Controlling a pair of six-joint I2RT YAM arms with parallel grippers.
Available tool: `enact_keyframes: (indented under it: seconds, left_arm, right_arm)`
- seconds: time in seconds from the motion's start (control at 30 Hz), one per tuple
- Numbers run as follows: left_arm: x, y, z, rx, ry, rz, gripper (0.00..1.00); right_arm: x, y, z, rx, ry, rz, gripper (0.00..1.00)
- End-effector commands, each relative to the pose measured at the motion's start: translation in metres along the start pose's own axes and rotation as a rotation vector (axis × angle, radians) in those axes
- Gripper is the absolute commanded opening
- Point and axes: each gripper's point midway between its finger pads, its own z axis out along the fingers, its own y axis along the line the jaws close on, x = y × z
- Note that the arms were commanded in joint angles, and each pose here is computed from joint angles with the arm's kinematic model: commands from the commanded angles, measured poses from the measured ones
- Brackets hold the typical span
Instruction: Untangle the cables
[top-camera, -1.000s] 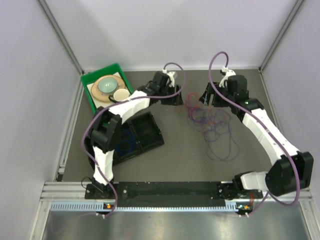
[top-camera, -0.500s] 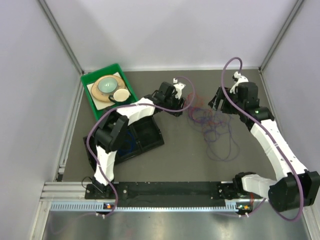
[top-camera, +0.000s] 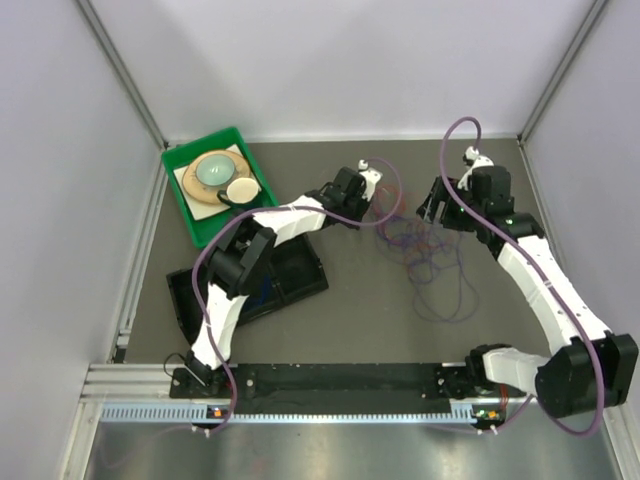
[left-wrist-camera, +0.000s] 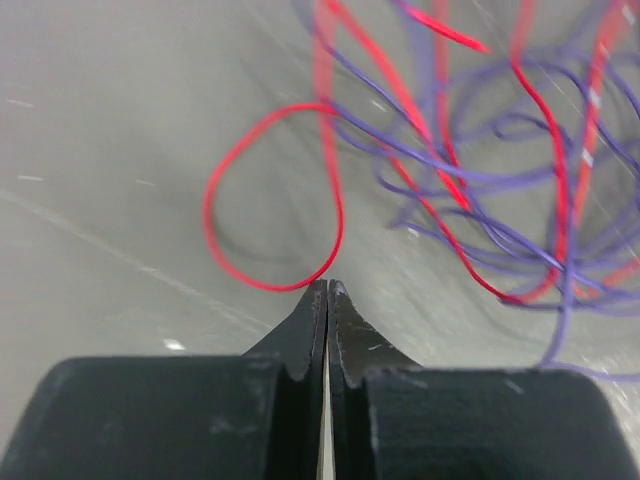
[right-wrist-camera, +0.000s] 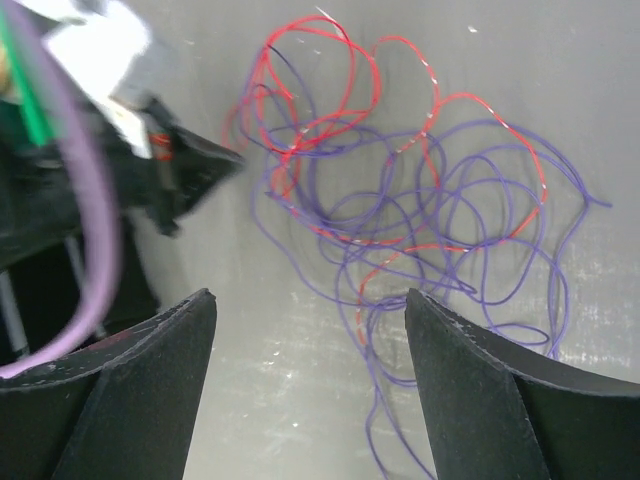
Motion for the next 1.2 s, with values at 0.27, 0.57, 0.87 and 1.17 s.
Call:
enact_keyframes:
  seconds: [0.27,0.57,0.87,1.17]
  left_arm:
    - [-0.11,0.035,-0.113,-0.163,-0.286,-0.1,0.0]
    - [-0.127,0.025,-0.116,-0.056,-0.294,-0.156,0.0]
    - [-0.096,0.018,-0.102,-0.013,-0.2,-0.121,0.0]
    - [-0.055,-0.001,-0.072,0.133,-0.125,-0.008,0.54]
  right_arm:
    - [-0.029,-0.045,0.099,0.217,0.078,-0.054,0.69]
    - [-0.024,-0.076,0.184,0.3,0.218,-0.097,0.59]
    - [-0.014,-0.082,0.212,0.282,0.273,-0.117,0.19]
    - [-0.043,-0.06,0.182,0.162,0.137,-0.012,0.0]
